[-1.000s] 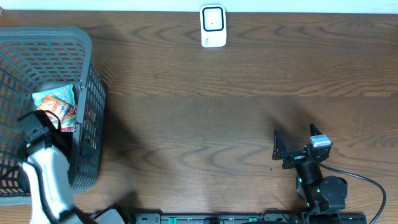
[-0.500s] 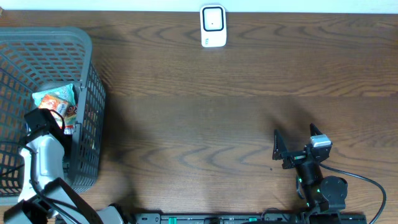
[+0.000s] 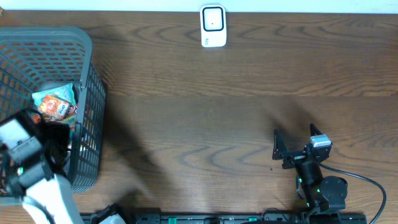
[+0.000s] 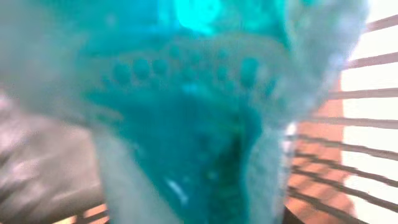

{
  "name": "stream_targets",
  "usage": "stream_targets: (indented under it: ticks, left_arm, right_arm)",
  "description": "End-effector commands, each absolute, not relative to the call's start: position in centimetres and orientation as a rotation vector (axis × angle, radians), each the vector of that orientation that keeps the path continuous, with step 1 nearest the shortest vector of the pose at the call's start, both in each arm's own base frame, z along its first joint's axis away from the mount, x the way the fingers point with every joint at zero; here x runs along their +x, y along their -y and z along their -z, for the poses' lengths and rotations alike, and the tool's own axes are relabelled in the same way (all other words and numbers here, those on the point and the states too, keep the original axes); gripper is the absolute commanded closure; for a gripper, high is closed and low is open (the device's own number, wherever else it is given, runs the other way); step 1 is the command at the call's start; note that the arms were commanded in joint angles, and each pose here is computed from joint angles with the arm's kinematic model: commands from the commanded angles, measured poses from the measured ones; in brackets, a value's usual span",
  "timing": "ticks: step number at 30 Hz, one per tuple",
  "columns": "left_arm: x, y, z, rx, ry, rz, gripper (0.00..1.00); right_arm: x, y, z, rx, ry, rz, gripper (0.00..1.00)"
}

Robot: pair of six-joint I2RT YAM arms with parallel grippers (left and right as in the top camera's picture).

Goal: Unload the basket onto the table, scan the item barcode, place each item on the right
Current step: 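Reach down with the left gripper and grasp the Listerine bottle, then lift the Listerine bottle out and carry it toward the scanner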

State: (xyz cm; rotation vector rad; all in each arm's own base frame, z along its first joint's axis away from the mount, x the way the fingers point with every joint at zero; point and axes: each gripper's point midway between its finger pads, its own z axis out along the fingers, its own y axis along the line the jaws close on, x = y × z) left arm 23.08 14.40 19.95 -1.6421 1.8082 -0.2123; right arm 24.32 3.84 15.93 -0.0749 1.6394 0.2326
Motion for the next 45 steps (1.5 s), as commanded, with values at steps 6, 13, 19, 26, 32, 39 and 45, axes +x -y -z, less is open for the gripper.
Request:
stream_targets:
  ticks: [6, 13, 19, 26, 32, 39, 45]
  left_arm:
    - [24.0, -12.7, -31.2, -1.274, -1.554, 0.358, 0.91]
    - [25.3, -7.8, -37.7, -1.043, -1.436, 0.733, 0.91]
    - [25.9, -1.9, -41.6, -0.708, -1.487, 0.96, 0.9]
    - [26.0, 3.5, -41.7, -0.483, -1.59, 1.051, 0.91]
    - [27.0, 7.5, -40.4, -0.342, -1.689, 1.095, 0.9]
    - [29.8, 13.0, -36.2, -0.239, -1.863, 1.089, 0.9]
    - [32.5, 17.2, -30.4, -0.164, -2.038, 0.95, 0.89]
  right_arm:
    - [24.3, -3.9, -15.9, -0.083, -1.639, -0.225, 0.01]
    - [24.3, -3.9, -15.9, -0.083, -1.638, -0.225, 0.01]
    - [24.3, -3.9, -15.9, -0.083, -1.638, -0.225, 0.01]
    - [24.3, -3.9, -15.9, -0.083, -1.639, -0.225, 0.01]
    - [24.3, -3.9, -15.9, -0.083, -1.638, -0.225, 0.01]
    - [24.3, -3.9, -15.9, -0.083, -1.638, -0.225, 0.01]
    - [24.3, -3.9, -15.9, -0.083, -1.638, -0.225, 0.01]
